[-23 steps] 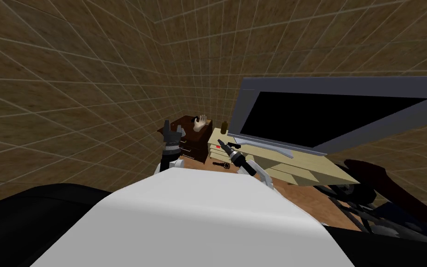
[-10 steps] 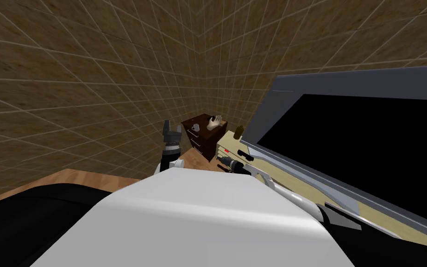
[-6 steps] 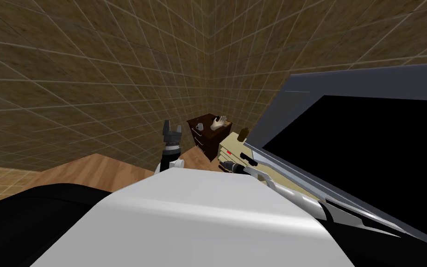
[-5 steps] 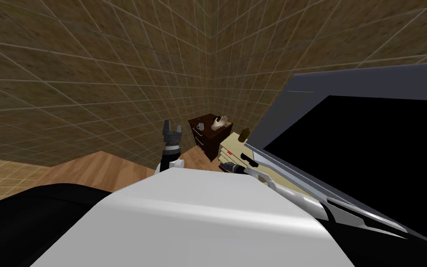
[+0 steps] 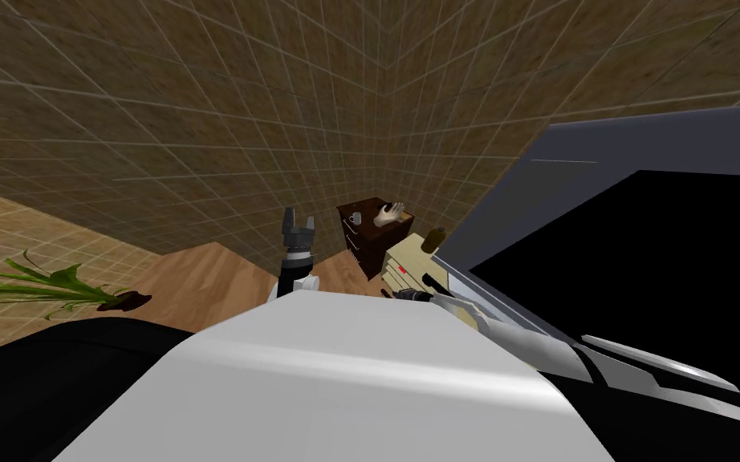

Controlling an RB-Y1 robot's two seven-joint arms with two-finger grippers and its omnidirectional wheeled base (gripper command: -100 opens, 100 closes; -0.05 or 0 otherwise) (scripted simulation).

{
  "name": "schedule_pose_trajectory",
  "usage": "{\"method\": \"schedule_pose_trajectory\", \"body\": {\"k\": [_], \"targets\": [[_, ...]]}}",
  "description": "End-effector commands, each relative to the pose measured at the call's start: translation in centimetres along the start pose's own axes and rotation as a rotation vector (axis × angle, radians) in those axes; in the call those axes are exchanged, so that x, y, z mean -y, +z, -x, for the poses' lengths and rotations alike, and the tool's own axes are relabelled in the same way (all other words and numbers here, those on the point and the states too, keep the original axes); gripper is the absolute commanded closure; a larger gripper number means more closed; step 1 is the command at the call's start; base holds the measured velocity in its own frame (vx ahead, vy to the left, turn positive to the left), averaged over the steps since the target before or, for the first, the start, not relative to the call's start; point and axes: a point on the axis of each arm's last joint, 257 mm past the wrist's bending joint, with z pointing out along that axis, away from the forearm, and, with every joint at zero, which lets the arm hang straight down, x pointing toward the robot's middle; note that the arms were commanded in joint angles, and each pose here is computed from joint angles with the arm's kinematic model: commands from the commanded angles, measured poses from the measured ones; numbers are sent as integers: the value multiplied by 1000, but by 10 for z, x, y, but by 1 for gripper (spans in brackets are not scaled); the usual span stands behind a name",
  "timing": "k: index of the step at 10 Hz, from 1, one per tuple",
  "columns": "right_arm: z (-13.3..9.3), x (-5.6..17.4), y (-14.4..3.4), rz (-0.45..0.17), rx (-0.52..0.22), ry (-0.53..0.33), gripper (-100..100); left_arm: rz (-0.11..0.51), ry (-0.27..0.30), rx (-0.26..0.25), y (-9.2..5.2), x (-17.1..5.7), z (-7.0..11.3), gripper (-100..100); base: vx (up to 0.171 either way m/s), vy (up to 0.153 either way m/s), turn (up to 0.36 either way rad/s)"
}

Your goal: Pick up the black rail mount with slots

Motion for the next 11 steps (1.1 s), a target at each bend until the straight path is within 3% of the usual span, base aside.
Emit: {"method": "schedule_pose_trajectory", "body": {"k": [1,2,3,4,5,6,7,11], "targets": [[-16,9,-1,-30,-37,-16,-100,0,0,0,0,0,0,0,7,-71,171],[-32,37,-6,-92,-82,-40,-100,0,0,0,0,0,0,0,9,-68,350],[-36,36,-6,-90,-89,-41,-100,0,0,0,0,0,0,0,2,-77,140],[-51,63,-13,-150,-134,-63,-100,0,0,0,0,0,0,0,5,-96,236],[-53,63,-13,-149,-137,-64,-100,0,0,0,0,0,0,0,4,-85,186],[-68,89,-22,-206,-181,-83,-100,0,0,0,0,0,0,0,6,-78,290],[-68,89,-22,-206,-181,-83,-100,0,0,0,0,0,0,0,6,-79,140],[-113,168,-59,-378,-312,-121,-100,0,0,0,0,0,0,0,5,-126,329]]}}
